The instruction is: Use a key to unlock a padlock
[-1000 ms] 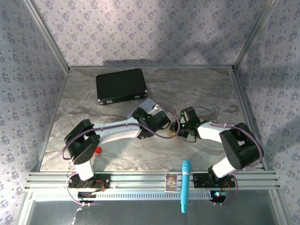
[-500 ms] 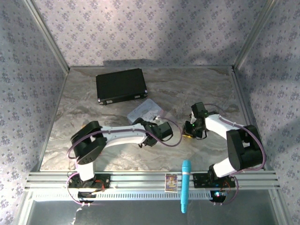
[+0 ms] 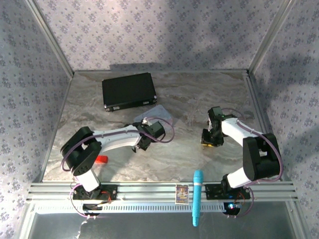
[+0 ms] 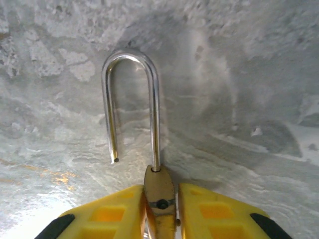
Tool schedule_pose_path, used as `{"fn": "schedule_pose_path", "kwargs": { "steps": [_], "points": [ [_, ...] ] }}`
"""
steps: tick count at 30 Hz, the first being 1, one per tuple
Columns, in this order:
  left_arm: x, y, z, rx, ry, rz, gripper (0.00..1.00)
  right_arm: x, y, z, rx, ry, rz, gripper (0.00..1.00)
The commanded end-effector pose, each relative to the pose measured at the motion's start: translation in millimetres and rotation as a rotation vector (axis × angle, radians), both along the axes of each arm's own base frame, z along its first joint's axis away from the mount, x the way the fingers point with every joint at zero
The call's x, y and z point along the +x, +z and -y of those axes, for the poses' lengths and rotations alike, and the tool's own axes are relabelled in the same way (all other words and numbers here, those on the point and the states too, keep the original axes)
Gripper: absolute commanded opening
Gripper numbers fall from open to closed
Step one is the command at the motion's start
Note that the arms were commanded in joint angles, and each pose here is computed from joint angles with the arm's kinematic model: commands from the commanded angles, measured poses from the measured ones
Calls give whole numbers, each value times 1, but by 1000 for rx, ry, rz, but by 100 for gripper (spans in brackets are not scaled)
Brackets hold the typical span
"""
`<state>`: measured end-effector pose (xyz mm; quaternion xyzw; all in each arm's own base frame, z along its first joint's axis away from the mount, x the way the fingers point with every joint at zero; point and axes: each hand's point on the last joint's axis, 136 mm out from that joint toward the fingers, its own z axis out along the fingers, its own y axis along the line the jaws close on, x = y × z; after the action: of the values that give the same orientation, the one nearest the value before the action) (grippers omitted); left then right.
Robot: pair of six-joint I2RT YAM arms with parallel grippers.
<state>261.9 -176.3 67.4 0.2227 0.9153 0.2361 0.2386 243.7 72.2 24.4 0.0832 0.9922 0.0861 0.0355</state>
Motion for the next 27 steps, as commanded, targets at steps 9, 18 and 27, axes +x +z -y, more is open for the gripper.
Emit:
{"fn": "schedule_pose_path", "kwargs": {
  "steps": [9,18,27],
  "points": [
    [8,3,-10,-95,86,34,98,6,5,17,-94,1,15,27],
    [20,5,-20,-124,103,50,98,7,5,20,-118,2,20,38],
    [21,12,-36,-158,157,80,98,14,18,20,-134,3,95,51]
  ]
}}
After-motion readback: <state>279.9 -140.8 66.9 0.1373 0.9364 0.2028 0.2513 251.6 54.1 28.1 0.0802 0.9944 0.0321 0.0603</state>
